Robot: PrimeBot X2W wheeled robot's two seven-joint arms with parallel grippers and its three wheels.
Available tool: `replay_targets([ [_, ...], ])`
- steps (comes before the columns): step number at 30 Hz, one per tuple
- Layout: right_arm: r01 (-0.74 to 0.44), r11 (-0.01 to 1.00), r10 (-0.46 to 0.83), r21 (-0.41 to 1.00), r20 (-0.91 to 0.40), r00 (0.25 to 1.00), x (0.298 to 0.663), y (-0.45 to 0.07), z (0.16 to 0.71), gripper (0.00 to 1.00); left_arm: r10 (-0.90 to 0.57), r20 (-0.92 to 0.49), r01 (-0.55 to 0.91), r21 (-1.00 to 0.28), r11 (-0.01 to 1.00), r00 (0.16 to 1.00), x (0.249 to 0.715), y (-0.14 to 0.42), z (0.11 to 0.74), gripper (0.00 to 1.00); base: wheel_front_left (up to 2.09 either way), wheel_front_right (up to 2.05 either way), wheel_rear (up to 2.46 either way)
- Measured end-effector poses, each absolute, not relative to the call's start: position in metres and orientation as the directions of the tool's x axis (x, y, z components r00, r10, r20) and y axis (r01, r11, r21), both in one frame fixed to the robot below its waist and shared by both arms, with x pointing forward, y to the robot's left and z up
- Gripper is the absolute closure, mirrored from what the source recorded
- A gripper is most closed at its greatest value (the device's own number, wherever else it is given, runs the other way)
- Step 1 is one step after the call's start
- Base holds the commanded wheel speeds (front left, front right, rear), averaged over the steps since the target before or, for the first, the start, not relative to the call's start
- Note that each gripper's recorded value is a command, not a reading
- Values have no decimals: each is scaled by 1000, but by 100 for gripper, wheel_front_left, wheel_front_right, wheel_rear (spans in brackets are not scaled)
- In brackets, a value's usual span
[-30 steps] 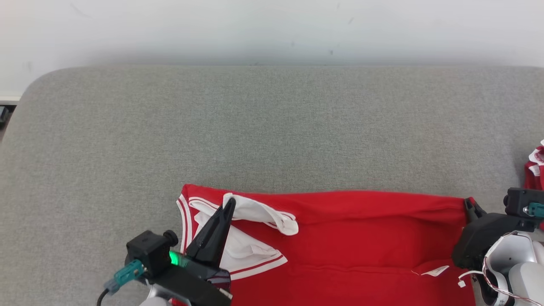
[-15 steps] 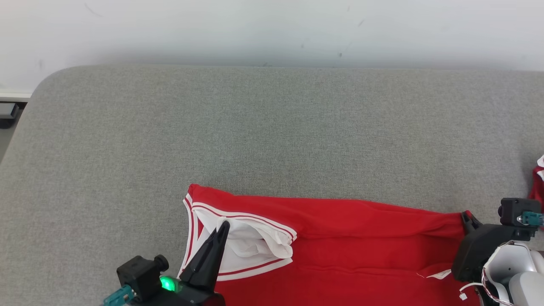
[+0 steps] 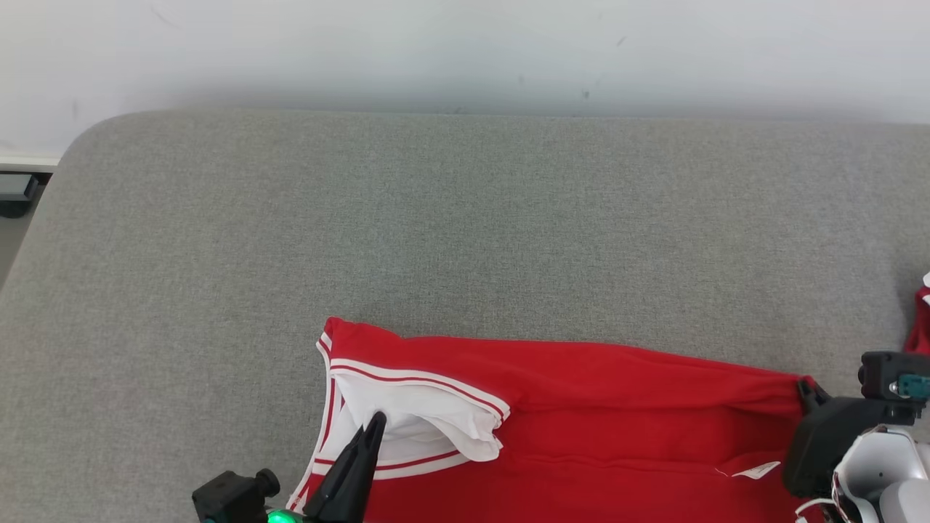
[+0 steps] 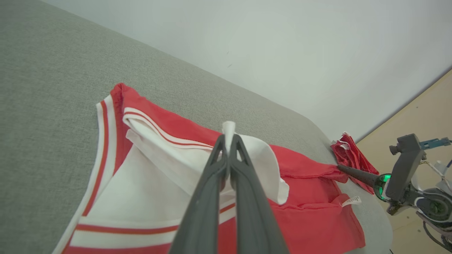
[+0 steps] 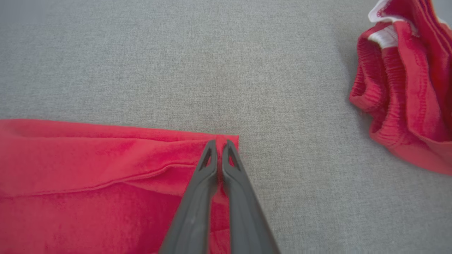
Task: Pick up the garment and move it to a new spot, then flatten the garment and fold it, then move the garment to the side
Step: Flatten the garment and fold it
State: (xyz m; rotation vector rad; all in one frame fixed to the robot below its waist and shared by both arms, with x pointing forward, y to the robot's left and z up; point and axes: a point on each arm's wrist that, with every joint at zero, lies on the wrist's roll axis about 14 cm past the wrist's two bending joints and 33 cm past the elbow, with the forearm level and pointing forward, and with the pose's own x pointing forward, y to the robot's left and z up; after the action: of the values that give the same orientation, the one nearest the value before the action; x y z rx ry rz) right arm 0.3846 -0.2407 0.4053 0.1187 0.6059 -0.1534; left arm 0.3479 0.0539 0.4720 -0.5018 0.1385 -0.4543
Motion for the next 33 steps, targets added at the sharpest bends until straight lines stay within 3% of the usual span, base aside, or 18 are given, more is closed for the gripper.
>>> replay_targets([
  [19,156,988,-109,16,-647,755,356,-241,388,100,-420,-149,277,-553,786,895,323,67,437,100,0,0,0],
  [20,154,988,-107,17,-646,756,357,-240,389,95,-419,-154,273,-554,786,895,322,68,436,100,0,0,0],
  [21,152,988,-105,18,-643,759,358,-240,390,70,-419,-155,273,-553,787,895,322,68,436,100,0,0,0],
  [22,152,988,-105,19,-640,761,358,-240,391,0,-419,-154,273,-553,787,895,322,68,436,100,0,0,0],
  [23,153,988,-105,19,-639,762,359,-240,392,0,-418,-157,270,-555,786,895,321,68,436,65,0,0,0],
  [24,155,988,-107,21,-635,765,359,-240,394,0,-421,-164,268,-556,787,892,321,68,435,0,0,0,0],
  [33,168,986,-125,15,-603,788,361,-247,407,0,-345,-292,195,-439,877,892,316,111,408,0,0,0,0],
])
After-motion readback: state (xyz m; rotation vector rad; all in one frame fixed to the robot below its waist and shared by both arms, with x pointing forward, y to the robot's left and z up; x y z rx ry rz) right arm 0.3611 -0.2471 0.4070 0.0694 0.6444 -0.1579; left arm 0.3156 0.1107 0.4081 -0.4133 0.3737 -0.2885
